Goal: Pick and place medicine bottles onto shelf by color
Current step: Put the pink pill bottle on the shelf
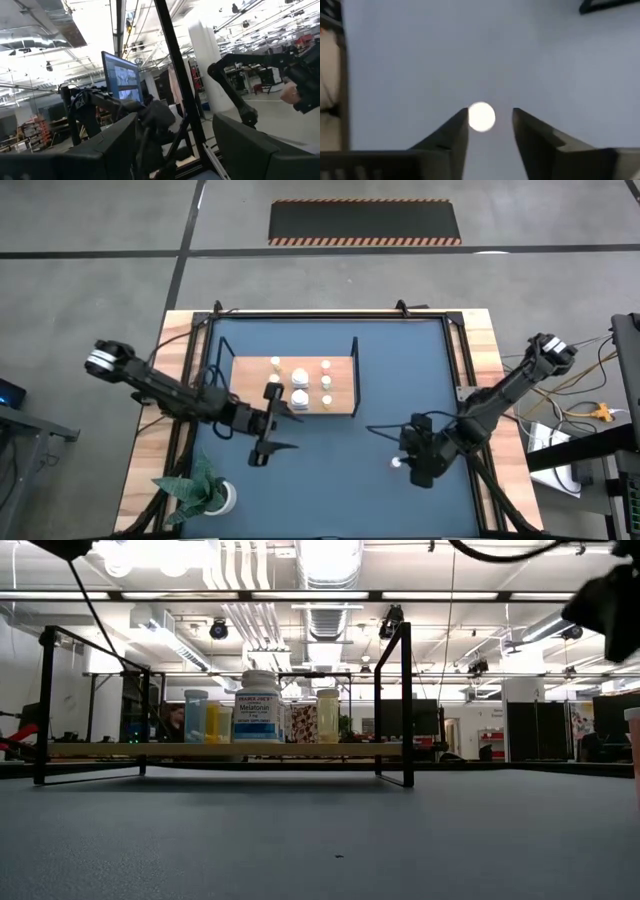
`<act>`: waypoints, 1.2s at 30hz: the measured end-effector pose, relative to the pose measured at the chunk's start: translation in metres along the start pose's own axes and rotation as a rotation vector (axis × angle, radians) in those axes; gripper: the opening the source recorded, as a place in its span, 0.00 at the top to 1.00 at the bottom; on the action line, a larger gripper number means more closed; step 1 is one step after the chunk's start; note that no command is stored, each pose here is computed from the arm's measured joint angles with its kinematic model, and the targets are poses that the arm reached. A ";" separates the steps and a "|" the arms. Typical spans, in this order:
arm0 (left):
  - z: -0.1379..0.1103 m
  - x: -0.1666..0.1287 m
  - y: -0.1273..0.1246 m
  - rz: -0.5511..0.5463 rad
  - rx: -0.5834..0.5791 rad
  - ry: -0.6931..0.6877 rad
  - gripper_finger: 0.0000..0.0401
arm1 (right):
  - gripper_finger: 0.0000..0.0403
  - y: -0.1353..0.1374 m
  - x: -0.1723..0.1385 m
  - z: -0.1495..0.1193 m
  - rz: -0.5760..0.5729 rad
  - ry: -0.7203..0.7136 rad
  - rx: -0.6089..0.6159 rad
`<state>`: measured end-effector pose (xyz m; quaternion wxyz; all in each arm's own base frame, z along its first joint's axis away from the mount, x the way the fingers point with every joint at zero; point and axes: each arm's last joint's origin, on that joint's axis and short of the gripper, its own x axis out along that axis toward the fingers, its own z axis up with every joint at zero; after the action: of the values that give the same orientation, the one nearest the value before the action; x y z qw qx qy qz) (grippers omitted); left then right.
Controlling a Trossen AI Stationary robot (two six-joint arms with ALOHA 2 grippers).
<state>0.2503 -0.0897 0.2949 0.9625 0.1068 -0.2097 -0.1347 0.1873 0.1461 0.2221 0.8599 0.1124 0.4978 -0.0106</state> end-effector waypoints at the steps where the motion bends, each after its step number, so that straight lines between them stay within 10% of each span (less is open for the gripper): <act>1: 0.000 0.001 0.000 -0.001 0.000 0.000 0.40 | 0.59 0.000 0.003 -0.004 -0.011 0.002 -0.011; 12: -0.001 0.008 -0.001 0.004 0.000 0.002 0.40 | 0.35 0.002 0.022 -0.032 -0.024 -0.074 -0.102; 36: -0.003 0.007 0.000 0.026 0.012 0.018 0.40 | 0.60 -0.013 0.051 -0.054 0.074 -0.209 -0.099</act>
<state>0.2575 -0.0918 0.2950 0.9654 0.1108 -0.2032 -0.1201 0.1649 0.1497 0.1504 0.9115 0.0862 0.4007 0.0340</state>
